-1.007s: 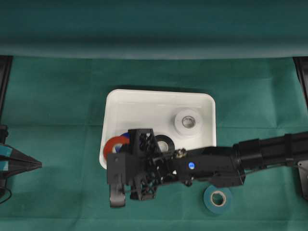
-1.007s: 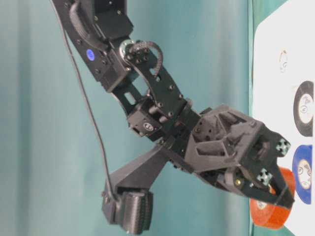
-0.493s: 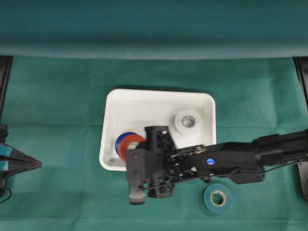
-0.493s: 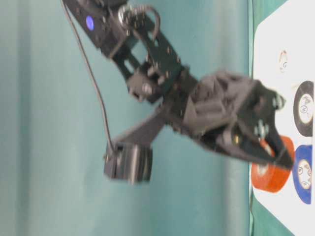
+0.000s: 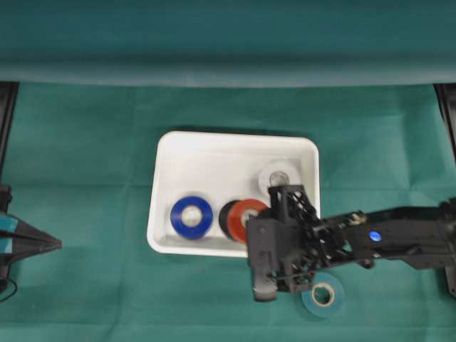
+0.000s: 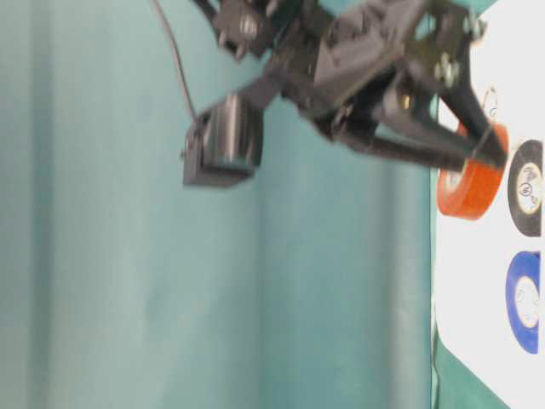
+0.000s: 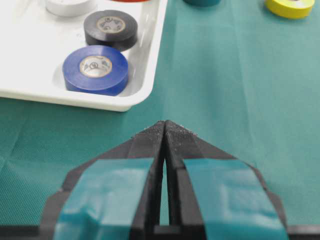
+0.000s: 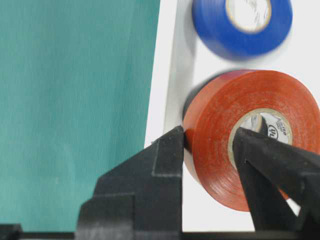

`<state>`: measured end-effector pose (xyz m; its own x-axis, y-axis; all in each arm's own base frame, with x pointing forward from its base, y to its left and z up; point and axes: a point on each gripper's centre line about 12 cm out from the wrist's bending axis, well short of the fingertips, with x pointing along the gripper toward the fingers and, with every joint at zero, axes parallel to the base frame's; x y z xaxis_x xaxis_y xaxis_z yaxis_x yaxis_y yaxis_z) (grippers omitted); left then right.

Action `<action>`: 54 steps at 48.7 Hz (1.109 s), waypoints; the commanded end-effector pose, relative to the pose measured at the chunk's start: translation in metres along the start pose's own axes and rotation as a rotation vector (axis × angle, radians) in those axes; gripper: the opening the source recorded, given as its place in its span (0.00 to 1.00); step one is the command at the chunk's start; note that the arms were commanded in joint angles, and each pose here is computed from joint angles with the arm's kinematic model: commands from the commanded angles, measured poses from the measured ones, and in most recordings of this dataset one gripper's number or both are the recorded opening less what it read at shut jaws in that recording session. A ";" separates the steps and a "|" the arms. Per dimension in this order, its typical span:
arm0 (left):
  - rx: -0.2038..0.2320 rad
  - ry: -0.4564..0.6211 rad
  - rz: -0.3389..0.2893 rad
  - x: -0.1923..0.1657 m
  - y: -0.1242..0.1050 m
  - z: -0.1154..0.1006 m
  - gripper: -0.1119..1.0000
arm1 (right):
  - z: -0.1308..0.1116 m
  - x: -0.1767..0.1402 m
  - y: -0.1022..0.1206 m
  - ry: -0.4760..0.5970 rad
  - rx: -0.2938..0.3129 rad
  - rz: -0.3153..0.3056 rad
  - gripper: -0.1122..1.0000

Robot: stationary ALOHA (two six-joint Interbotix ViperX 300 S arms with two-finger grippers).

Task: Put the tape into the white case with the right arm.
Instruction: 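Carry the red roll into the tray beside the black roll, then open the right gripper and retract it to the right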

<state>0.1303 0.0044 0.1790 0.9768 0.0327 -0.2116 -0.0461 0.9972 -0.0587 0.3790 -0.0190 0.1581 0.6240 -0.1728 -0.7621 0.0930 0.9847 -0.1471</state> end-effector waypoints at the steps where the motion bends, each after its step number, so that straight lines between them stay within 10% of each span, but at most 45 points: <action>1: -0.005 -0.011 0.002 0.000 0.000 0.005 0.10 | 0.006 -0.015 -0.002 -0.049 0.003 0.006 0.12; 49: -0.005 -0.012 0.002 0.000 0.000 0.005 0.10 | -0.030 -0.019 -0.020 -0.002 0.075 -0.012 0.12; 54: -0.005 -0.011 0.002 0.000 0.000 0.005 0.10 | -0.032 -0.018 -0.020 0.002 0.071 -0.012 0.28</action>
<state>0.1305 0.0044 0.1795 0.9768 0.0326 -0.2116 -0.0466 0.9970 -0.0618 0.3389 -0.0360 0.1428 0.5880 -0.1854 -0.7874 0.1558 0.9811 -0.1147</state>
